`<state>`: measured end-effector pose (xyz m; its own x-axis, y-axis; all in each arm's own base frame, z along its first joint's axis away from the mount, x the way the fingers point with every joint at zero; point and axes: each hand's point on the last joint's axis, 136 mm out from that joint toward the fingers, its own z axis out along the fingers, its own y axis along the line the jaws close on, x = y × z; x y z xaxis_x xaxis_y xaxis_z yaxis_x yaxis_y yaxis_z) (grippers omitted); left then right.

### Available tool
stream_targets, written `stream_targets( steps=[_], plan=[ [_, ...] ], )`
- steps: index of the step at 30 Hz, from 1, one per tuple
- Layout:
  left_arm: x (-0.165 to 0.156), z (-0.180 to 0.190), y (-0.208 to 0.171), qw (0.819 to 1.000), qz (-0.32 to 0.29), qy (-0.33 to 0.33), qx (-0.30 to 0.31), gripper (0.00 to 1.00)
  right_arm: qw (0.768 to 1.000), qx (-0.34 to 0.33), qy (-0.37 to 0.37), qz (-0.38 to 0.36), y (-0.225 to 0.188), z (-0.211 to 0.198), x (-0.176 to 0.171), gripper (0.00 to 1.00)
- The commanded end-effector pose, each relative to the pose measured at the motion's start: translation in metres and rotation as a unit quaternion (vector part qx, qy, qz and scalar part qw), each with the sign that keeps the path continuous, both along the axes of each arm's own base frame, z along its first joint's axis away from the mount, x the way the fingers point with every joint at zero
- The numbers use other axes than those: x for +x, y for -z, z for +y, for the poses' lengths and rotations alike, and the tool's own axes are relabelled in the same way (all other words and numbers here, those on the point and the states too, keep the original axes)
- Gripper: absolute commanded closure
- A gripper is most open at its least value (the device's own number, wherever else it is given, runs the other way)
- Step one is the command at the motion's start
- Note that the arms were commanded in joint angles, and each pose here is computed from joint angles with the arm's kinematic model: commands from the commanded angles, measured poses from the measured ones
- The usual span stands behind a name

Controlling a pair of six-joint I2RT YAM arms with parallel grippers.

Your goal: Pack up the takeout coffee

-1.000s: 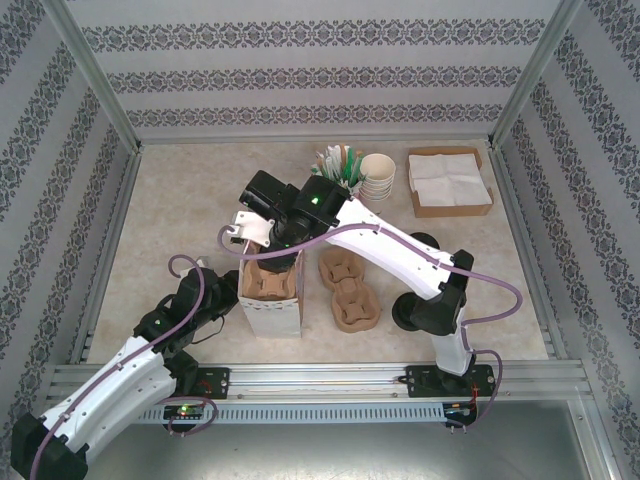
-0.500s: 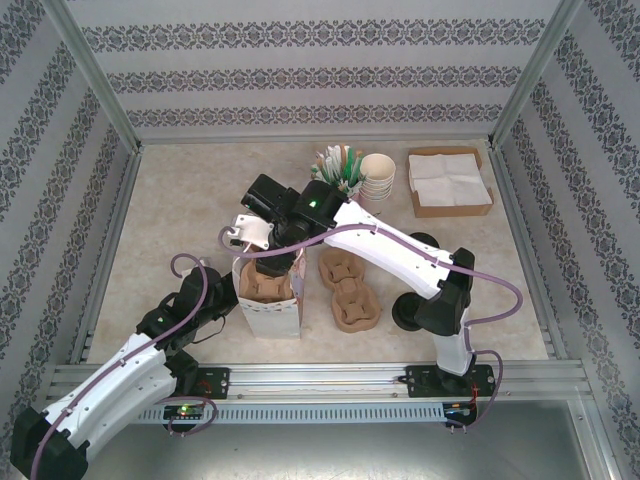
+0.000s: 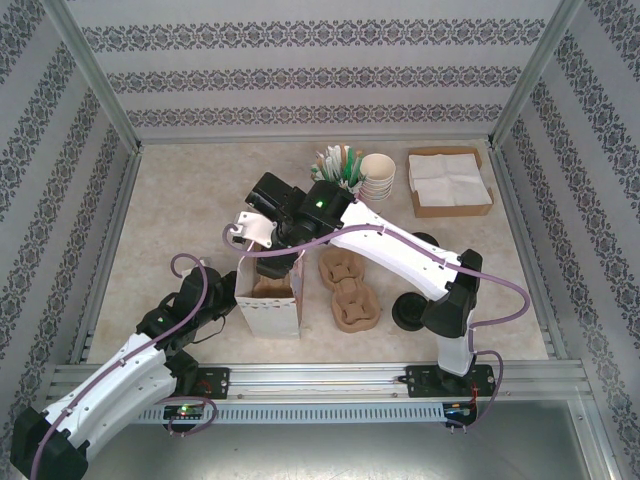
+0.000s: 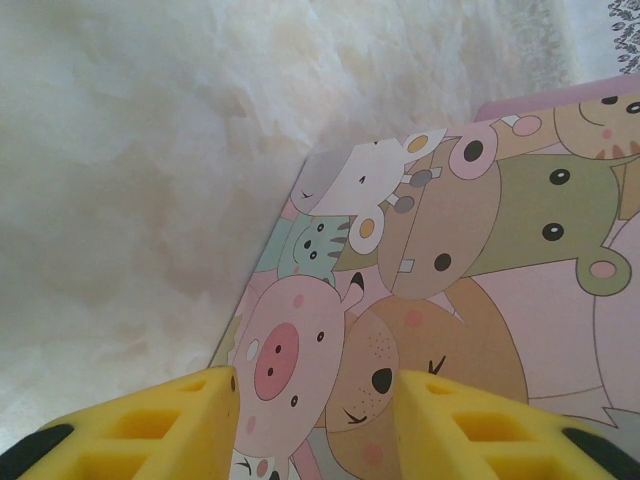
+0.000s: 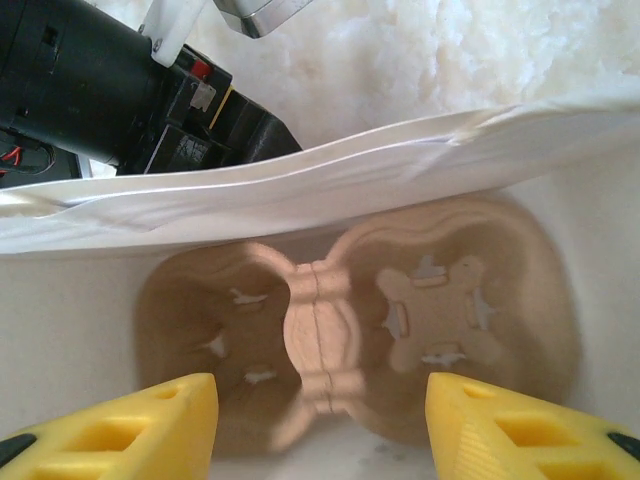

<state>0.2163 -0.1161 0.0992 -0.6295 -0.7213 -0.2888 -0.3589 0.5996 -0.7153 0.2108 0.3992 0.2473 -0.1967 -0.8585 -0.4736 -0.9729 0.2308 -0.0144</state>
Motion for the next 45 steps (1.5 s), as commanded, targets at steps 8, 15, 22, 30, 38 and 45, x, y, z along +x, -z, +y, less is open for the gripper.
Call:
stream_targets(
  steps=[8,15,22,30,38,45],
  plan=[
    [0.002,-0.003,-0.007,1.0,-0.012,0.006,-0.002,0.55,0.999,0.021,0.016,-0.031,-0.026,-0.008,0.006,0.43],
    [0.001,-0.001,-0.011,1.0,-0.017,0.006,0.005,0.55,0.993,0.059,0.041,-0.089,-0.064,-0.007,0.017,0.39],
    [0.0,0.002,-0.016,1.0,-0.019,0.004,0.011,0.54,0.98,0.104,0.066,-0.158,-0.111,-0.012,0.026,0.29],
    [-0.002,0.006,-0.021,1.0,-0.021,0.005,0.023,0.52,0.969,0.128,0.074,-0.198,-0.147,-0.031,0.022,0.14],
    [-0.002,0.007,-0.03,0.999,-0.03,0.014,0.037,0.49,0.965,0.118,0.033,-0.232,-0.166,-0.056,0.001,0.08],
    [-0.003,0.003,-0.034,0.998,-0.038,0.036,0.044,0.45,0.969,0.058,0.009,-0.239,-0.157,-0.079,-0.01,0.02]
  ],
)
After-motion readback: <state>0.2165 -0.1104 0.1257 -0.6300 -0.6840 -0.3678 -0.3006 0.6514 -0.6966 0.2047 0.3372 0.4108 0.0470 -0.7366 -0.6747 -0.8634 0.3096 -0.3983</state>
